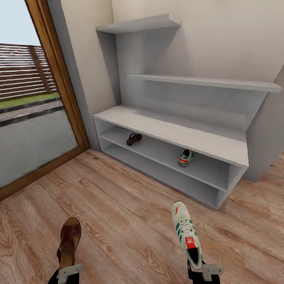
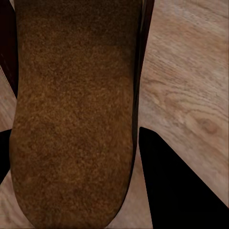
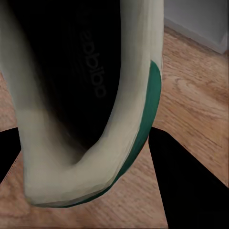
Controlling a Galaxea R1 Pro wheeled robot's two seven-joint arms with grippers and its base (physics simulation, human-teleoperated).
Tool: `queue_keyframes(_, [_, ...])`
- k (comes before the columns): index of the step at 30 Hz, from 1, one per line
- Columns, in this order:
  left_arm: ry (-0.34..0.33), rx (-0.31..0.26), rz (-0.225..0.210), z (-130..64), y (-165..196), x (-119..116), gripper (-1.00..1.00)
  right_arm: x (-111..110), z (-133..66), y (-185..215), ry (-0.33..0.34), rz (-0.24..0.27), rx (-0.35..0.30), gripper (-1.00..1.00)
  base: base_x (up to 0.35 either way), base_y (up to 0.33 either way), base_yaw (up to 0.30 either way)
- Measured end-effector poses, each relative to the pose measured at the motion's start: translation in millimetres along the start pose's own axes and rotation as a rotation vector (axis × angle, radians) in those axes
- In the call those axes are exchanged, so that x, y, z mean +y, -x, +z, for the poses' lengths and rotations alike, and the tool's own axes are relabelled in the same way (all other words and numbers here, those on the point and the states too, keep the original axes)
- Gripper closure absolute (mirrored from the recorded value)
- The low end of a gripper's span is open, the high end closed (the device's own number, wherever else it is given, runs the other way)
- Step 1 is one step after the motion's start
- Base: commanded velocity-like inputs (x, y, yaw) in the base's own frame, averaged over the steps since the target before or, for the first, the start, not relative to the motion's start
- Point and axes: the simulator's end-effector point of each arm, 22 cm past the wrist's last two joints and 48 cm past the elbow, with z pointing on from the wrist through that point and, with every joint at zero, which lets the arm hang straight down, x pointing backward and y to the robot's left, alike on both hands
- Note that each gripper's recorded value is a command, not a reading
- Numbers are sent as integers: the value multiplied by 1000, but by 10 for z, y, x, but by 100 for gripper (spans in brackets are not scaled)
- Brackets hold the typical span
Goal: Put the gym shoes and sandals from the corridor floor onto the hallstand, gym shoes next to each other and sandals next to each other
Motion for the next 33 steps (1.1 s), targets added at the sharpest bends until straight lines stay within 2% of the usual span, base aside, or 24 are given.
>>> queue_keyframes(8, [0, 0, 1, 0, 0, -1, 100, -2, 1, 2, -1, 0, 0, 100, 0, 215, -265])
queue_keyframes(33, [0, -1, -1, 0, 2, 1, 100, 19, -2, 2, 0, 3, 0, 100, 0, 4, -267])
